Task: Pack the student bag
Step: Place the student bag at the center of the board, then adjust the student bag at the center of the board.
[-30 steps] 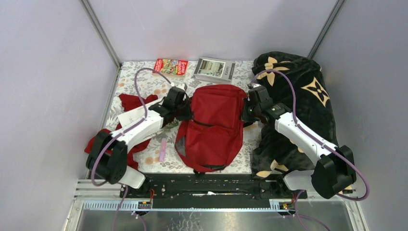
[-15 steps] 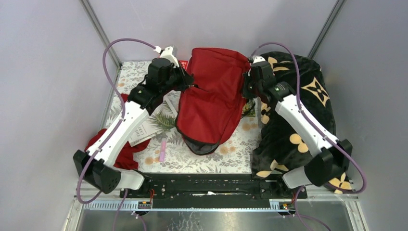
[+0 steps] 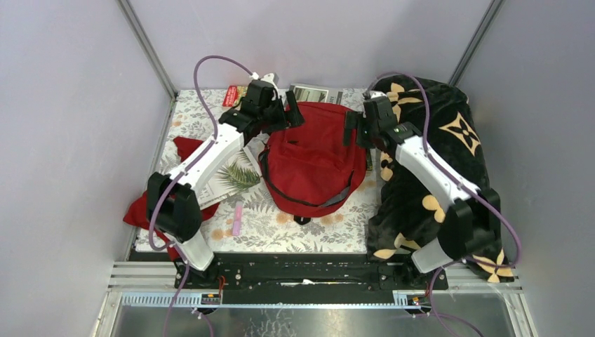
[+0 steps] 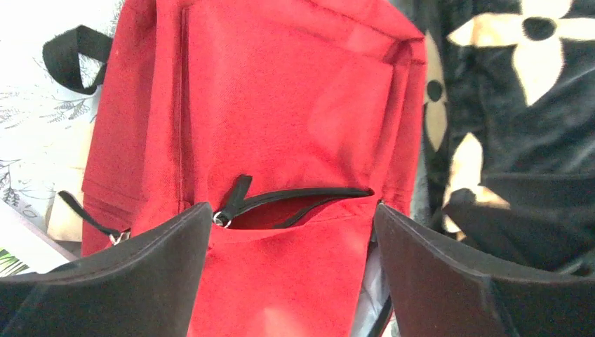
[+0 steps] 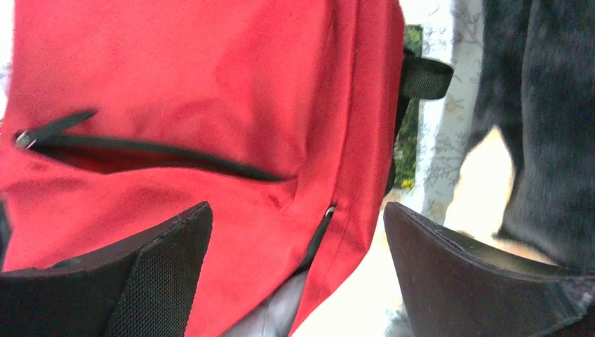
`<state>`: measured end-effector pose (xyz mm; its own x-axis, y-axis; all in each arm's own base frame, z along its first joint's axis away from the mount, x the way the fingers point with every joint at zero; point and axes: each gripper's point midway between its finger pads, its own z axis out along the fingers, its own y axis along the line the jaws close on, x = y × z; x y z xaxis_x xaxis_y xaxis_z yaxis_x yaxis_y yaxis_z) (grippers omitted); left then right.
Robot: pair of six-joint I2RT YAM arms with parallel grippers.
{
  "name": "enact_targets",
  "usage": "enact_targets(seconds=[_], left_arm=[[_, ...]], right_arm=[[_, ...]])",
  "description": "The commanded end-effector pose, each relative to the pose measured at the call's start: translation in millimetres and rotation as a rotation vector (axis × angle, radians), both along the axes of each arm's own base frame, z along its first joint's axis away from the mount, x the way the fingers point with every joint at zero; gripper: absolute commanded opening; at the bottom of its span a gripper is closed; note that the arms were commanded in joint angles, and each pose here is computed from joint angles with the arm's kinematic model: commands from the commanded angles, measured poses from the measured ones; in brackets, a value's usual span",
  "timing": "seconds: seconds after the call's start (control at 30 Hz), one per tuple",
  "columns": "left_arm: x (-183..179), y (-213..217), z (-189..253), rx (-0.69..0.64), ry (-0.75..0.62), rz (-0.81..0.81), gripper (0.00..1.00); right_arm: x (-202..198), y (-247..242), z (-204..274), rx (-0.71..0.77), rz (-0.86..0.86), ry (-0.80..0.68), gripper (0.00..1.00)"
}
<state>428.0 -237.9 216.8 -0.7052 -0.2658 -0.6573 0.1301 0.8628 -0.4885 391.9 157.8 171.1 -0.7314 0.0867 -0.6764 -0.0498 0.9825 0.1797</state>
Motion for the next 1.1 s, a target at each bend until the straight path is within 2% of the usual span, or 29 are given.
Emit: enact_targets(seconds=[0.0, 0.13, 0.33, 0.47, 0.73, 0.83, 0.87, 0.93, 1.0, 1.03, 1.07], left_arm=[[0, 18, 79, -0.023, -0.169, 0.041, 0.94], [-21, 40, 77, 0.002, -0.135, 0.063, 0.92], [-67, 72, 39, 0.004, -0.021, 0.101, 0.92], [-91, 93, 24, -0.008, 0.026, 0.128, 0.92], [-108, 99, 14, -0.002, 0.052, 0.125, 0.93], [-107, 99, 11, 0.001, 0.056, 0.122, 0.93], [-106, 98, 11, -0.003, 0.057, 0.118, 0.93], [-107, 95, 9, -0.014, 0.060, 0.103, 0.93], [-109, 93, 8, -0.020, 0.064, 0.094, 0.93], [-109, 92, 6, -0.020, 0.067, 0.091, 0.93], [-110, 92, 5, -0.019, 0.071, 0.088, 0.93]], right_arm=[[-36, 32, 47, 0.076, 0.154, -0.172, 1.00], [-80, 73, 28, 0.052, 0.323, -0.130, 1.00], [-135, 127, -2, 0.044, 0.553, -0.072, 0.97], [-163, 150, -20, 0.038, 0.686, -0.046, 1.00], [-174, 168, -49, 0.078, 0.738, 0.039, 0.98], [-173, 171, -57, 0.079, 0.736, 0.053, 0.94], [-171, 171, -60, 0.075, 0.728, 0.057, 0.91], [-165, 171, -64, 0.058, 0.692, 0.055, 0.78], [-159, 171, -63, 0.045, 0.664, 0.048, 0.56], [-156, 171, -61, 0.043, 0.652, 0.043, 0.41], [-154, 172, -57, 0.048, 0.645, 0.033, 0.33]])
